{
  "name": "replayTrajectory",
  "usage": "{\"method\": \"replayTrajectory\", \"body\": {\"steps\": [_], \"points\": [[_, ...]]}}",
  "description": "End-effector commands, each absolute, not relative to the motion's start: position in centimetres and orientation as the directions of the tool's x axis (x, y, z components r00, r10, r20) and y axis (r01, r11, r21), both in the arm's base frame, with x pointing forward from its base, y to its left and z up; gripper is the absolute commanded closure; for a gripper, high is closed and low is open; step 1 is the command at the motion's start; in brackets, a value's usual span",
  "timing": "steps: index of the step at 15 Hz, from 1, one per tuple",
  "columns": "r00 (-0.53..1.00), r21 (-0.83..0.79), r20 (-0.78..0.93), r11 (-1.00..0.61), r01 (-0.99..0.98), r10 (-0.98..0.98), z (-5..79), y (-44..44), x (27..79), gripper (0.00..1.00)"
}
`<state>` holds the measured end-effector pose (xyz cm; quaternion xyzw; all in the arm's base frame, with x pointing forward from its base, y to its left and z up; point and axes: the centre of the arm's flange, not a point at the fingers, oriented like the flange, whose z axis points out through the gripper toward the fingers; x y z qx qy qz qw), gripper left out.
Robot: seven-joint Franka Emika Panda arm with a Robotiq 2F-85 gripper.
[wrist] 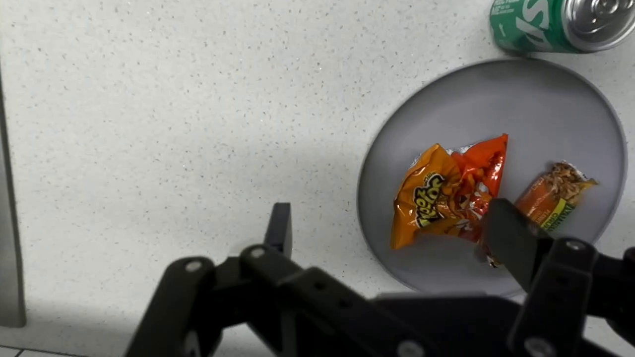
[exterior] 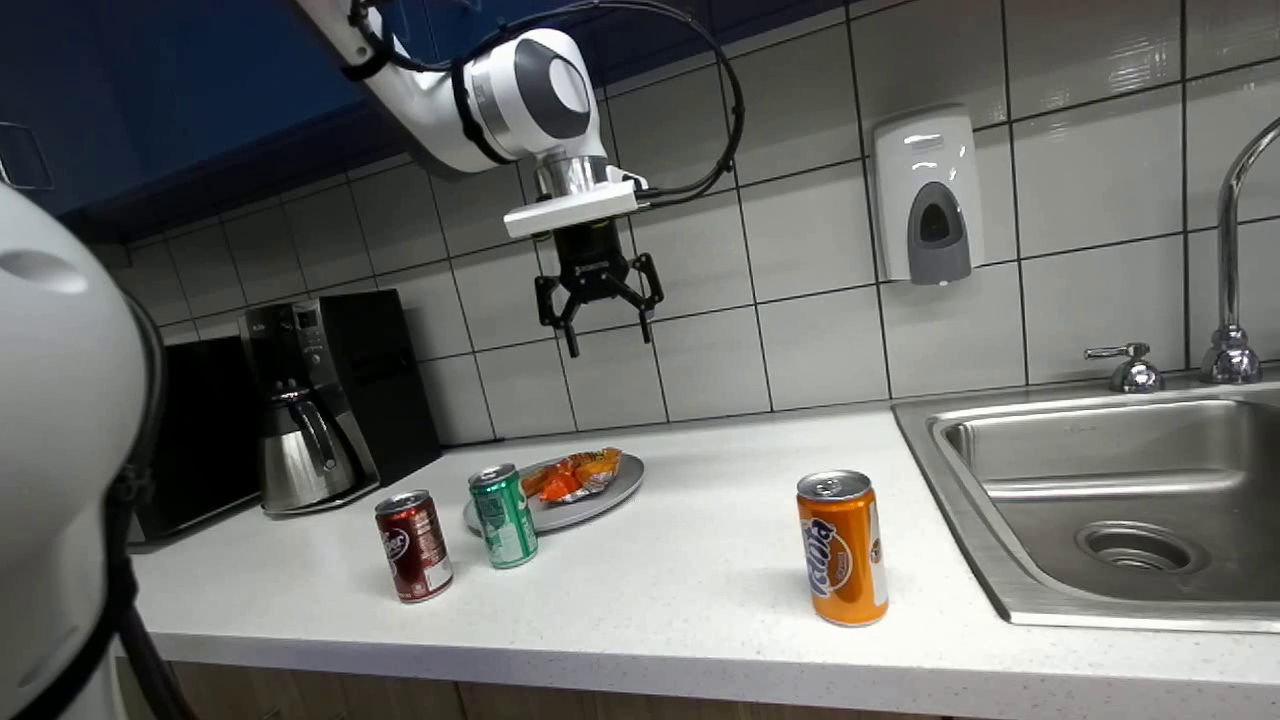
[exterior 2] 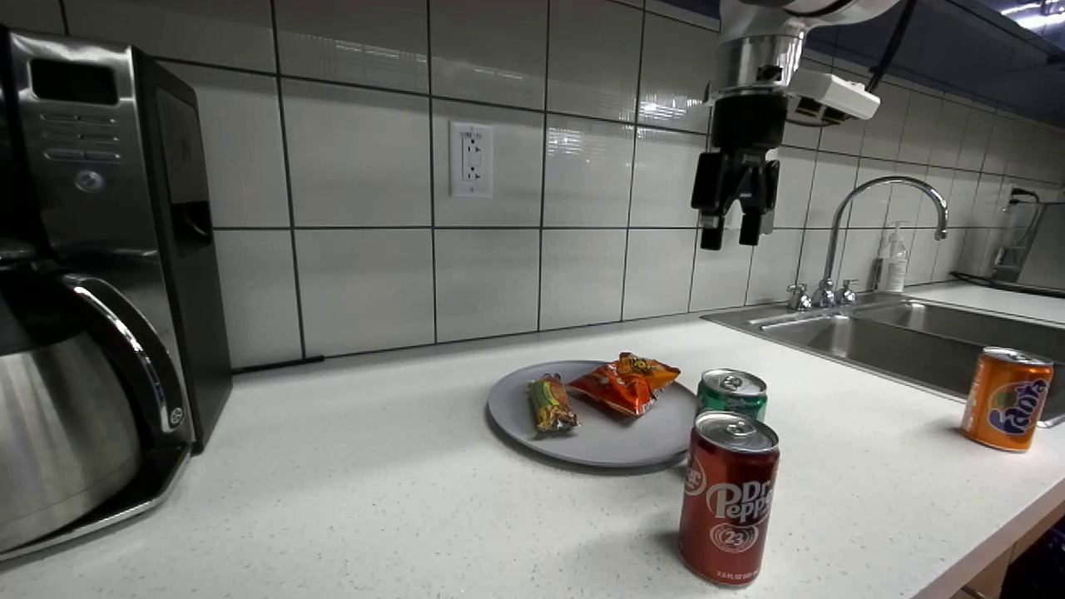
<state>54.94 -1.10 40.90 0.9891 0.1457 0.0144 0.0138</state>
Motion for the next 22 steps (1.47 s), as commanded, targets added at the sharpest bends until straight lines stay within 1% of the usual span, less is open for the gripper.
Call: {"method": "replayTrajectory", "body": {"steps": [1,6,13,17,22], "points": [[0.964,0.046,0.026,-0.964,0.264,0.265,41.1,1.2,56.7,0.00],[0.969,0.025,0.023,-0.970,0.244,0.244,40.4,5.2,57.3,0.00],[0.955,0.012,0.010,-0.955,0.296,0.296,38.7,10.5,58.3,0.00],[0.959,0.017,0.024,-0.959,0.283,0.283,37.7,12.2,59.7,0.00],[0.965,-0.005,0.045,-0.966,0.258,0.257,34.9,13.2,62.9,0.00]]}}
